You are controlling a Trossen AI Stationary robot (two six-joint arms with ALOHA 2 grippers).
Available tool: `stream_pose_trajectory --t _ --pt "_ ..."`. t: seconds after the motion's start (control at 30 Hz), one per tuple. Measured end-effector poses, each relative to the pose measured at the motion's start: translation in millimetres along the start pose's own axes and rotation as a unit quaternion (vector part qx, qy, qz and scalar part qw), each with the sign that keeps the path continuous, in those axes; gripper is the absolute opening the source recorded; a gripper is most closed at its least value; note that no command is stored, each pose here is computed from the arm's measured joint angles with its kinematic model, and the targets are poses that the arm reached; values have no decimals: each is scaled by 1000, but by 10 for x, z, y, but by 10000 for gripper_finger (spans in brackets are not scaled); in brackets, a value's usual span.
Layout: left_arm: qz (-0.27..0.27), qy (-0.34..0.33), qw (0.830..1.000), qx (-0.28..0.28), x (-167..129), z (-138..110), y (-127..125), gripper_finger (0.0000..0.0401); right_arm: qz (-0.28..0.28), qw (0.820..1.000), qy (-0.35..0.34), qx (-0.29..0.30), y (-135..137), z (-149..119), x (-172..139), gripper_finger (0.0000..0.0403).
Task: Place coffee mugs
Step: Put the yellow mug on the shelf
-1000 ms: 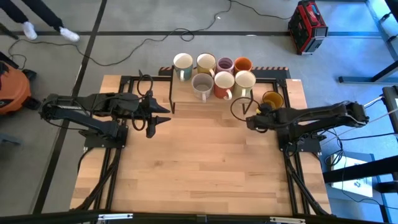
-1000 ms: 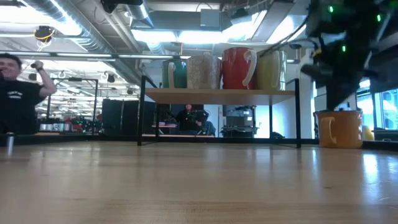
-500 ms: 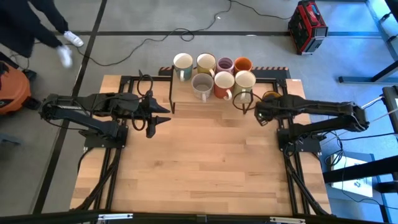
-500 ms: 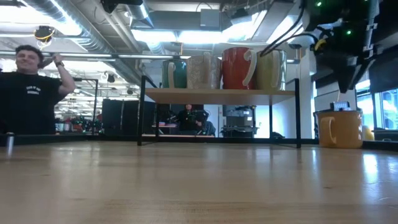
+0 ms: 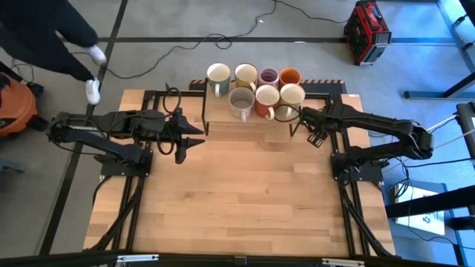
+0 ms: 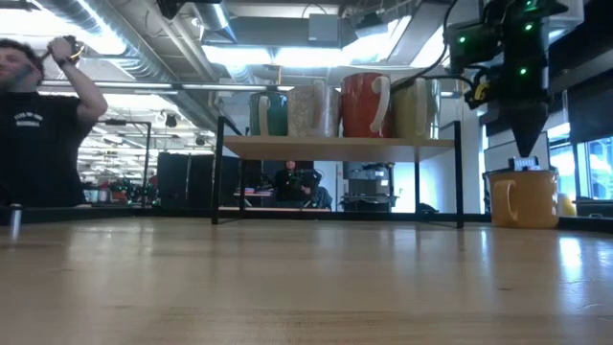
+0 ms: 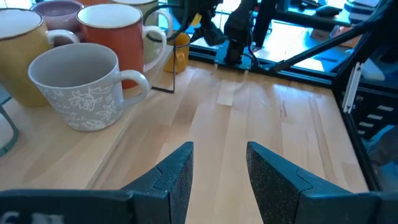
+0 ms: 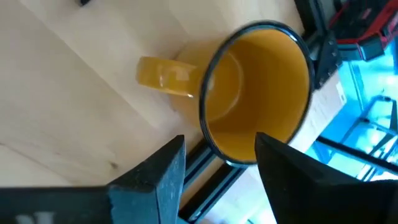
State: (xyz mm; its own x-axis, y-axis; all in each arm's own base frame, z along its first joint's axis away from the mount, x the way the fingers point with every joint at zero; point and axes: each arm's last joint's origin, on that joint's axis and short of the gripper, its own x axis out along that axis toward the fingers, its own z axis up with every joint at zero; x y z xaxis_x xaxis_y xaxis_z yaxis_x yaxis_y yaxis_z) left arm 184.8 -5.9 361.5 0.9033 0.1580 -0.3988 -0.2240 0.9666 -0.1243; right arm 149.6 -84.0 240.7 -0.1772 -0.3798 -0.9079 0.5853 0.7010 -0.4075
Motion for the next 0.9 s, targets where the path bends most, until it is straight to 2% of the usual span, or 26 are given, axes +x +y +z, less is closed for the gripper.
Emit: stream_pose_trajectory --t 0.2,0.43,0.6,0.77,0.9 --pt "-1 -3 1000 -1 0 5 -1 144 22 999 14 -30 18 78 77 183" --pt "-1 -2 1000 1 0 5 -2 144 24 999 13 -32 14 69 67 183" --pt "-1 -2 1000 2 0 5 -1 144 38 999 3 -27 -34 -25 -9 183" --pt "-1 -2 1000 3 0 5 -1 144 47 997 -43 -32 -125 -168 -144 183" --pt "-1 -2 1000 3 0 4 -1 144 52 996 -46 -47 -114 -324 -57 183"
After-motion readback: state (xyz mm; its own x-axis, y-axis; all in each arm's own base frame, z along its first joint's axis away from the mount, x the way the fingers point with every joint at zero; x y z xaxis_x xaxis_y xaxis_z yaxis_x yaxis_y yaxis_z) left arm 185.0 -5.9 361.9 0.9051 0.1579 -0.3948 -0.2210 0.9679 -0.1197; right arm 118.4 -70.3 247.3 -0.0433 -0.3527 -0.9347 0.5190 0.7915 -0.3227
